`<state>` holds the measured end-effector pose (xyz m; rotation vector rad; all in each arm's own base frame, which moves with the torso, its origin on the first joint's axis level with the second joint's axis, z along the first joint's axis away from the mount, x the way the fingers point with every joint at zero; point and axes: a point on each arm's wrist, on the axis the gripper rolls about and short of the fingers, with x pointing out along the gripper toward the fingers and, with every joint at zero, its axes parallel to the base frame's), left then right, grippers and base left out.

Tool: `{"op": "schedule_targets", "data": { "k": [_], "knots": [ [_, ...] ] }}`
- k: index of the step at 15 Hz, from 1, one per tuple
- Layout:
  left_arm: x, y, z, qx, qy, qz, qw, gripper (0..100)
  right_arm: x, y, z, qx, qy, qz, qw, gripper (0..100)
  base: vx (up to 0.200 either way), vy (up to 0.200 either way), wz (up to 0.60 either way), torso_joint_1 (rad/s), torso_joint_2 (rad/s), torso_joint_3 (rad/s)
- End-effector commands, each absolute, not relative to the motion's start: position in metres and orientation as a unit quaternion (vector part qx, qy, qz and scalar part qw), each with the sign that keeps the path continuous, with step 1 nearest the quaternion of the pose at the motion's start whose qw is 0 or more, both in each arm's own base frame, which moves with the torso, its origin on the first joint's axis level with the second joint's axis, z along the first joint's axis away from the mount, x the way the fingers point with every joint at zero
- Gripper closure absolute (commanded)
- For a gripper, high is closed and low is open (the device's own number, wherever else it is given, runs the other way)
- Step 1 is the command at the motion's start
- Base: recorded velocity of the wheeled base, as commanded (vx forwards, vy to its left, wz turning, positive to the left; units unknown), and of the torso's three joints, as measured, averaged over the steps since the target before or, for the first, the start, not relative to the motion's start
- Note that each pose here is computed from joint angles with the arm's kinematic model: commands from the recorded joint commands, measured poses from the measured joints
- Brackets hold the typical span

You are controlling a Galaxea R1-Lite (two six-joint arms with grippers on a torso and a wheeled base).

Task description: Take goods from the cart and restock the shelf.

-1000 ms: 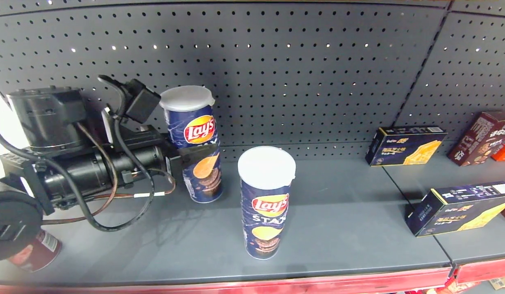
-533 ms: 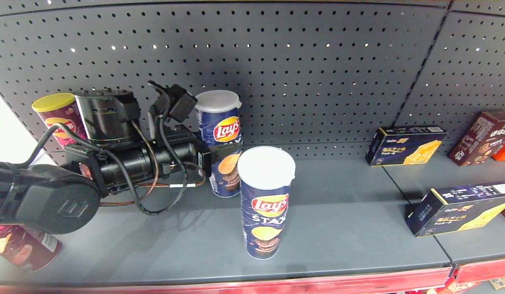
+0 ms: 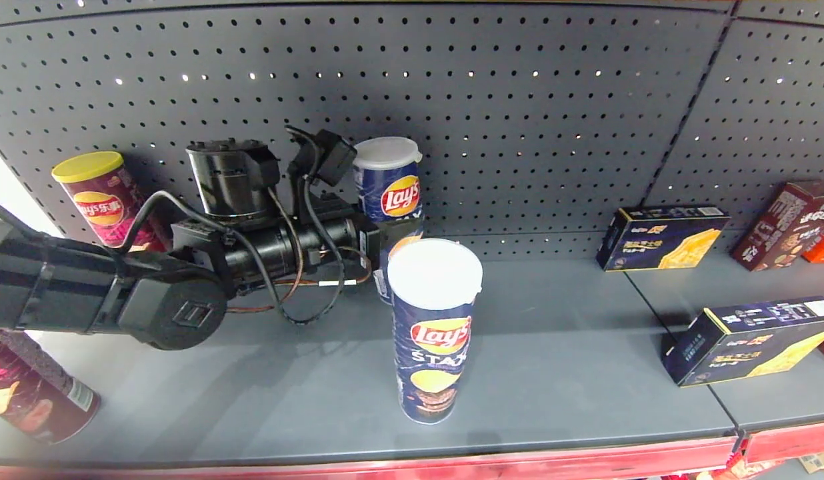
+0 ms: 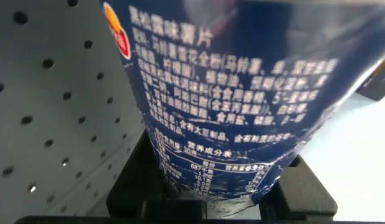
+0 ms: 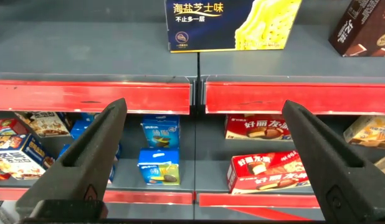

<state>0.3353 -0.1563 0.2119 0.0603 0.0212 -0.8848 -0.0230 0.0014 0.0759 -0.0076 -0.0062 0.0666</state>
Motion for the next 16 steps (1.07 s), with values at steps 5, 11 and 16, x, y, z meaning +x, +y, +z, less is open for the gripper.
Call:
{"op": "schedule_targets", "data": {
  "k": [5,11,16],
  "knots": [
    [0.354,-0.165,0.198,0.032,0.015,-0.43,0.902,100,-0.023,0.001,0.076,-0.004,-0.002,0.034,0.999,0,0.0,0.0,0.0,0.0,0.0,0.0],
    [0.363,-0.17,0.193,0.043,0.005,-0.43,0.902,100,-0.023,0.001,0.076,-0.004,-0.002,0.034,0.999,0,0.0,0.0,0.0,0.0,0.0,0.0],
    [0.364,-0.169,0.19,0.053,0.004,-0.43,0.901,100,-0.023,0.001,0.076,-0.004,-0.002,0.034,0.999,0,0.0,0.0,0.0,0.0,0.0,0.0]
  ]
}}
